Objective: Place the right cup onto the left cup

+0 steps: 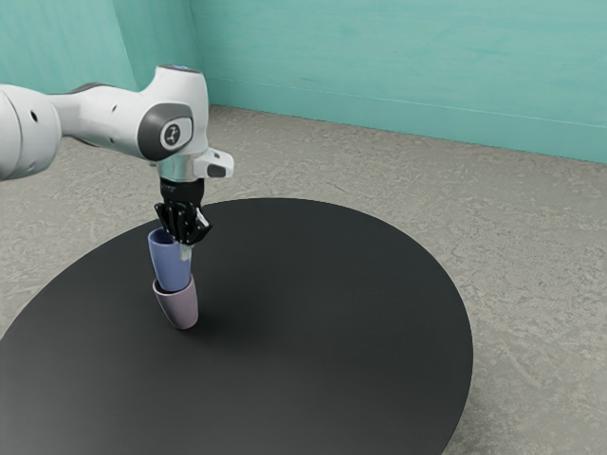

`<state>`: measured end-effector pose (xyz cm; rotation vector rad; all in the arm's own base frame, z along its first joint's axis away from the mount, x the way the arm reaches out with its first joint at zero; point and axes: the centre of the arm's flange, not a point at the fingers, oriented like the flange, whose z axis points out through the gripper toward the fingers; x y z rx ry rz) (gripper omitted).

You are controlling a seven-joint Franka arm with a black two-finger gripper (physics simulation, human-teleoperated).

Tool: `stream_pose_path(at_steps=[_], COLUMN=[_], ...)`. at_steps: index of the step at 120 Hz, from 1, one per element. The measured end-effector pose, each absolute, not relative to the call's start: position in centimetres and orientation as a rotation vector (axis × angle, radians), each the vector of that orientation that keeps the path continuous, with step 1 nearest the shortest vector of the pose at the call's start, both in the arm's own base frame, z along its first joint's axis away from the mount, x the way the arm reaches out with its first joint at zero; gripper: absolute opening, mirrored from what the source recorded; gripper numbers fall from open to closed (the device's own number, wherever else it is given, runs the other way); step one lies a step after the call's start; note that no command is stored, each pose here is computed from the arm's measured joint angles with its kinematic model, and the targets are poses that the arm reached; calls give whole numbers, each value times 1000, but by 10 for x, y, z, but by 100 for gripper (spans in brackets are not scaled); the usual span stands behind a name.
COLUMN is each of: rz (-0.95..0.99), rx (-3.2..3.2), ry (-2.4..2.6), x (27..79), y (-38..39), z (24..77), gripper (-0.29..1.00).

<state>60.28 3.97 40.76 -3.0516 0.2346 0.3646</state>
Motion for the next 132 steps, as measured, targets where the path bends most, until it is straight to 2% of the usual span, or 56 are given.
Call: stream_pose_path(at_steps=[51,60,78,91,109,132], rz=[385,382,365,332,275,221], rx=[-3048,-3050,-3058,-3063,-3069,-3080], ry=[236,245,252,253,257,292], x=[605,606,606,604,597,585], y=[39,36,35,35,34,19], z=[393,392,394,407,434,473], gripper=[-6,2,33,48,59,66])
